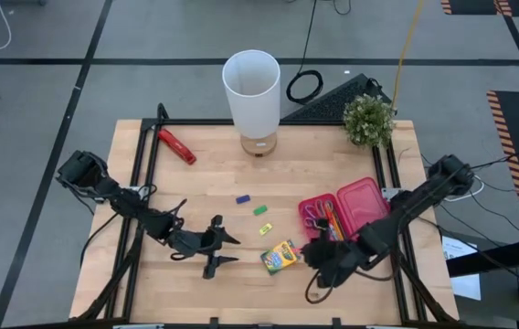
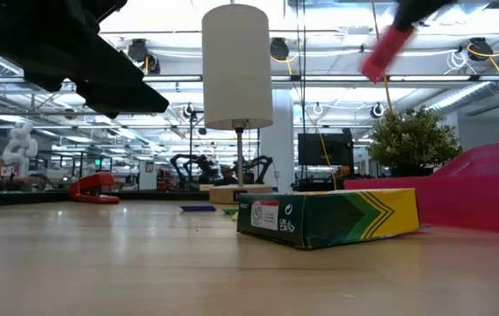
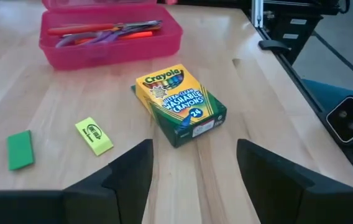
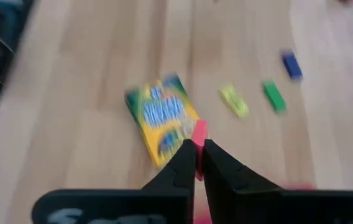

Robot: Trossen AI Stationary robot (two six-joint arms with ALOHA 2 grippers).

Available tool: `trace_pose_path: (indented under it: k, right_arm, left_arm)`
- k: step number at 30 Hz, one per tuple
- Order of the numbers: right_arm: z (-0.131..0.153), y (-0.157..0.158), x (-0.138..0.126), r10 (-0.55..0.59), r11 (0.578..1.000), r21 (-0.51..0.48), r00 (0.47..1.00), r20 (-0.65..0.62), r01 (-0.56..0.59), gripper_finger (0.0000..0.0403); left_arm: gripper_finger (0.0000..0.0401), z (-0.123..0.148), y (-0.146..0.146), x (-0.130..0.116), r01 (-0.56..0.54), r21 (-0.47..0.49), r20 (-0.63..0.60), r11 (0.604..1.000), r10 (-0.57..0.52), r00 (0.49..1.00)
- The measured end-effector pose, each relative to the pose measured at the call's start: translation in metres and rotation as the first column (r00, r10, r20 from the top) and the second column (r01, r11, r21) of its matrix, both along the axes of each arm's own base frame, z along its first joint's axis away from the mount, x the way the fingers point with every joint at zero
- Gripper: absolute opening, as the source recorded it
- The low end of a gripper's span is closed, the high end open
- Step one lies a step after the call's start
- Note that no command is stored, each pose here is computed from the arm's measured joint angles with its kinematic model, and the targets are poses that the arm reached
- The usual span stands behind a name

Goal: Pack school essentials
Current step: Put the pink eraser into the pink supply box

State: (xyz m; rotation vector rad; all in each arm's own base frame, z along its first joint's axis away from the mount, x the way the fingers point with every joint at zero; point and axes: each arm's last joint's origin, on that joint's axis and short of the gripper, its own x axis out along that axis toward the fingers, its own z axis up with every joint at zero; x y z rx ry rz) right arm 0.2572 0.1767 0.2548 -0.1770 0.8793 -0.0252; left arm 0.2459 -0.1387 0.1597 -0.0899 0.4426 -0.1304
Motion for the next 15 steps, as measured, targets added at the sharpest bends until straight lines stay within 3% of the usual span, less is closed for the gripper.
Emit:
trace_pose_path:
  k: [5,12,15]
  right_arm:
    - [-0.003,-0.001,-0.02,-0.094,0.996,0.002,0.99,-0.108,0.095,0.0008]
    - [-0.009,-0.016,-0.026,-0.01,1.0,0.007,0.939,-0.345,0.014,0.0008]
    - [-0.009,-0.028,-0.019,0.019,0.998,0.061,0.917,-0.399,0.006,0.0008]
  left_arm:
    - [0.0234,0.0,0.0,0.0,0.001,0.0,0.001,1.0,-0.001,1.0]
    - [0.0234,0.003,0.0,0.001,-0.027,-0.039,0.03,0.999,0.028,0.999]
    - [0.0234,0.005,-0.001,0.002,-0.025,-0.05,0.048,0.998,0.028,0.998]
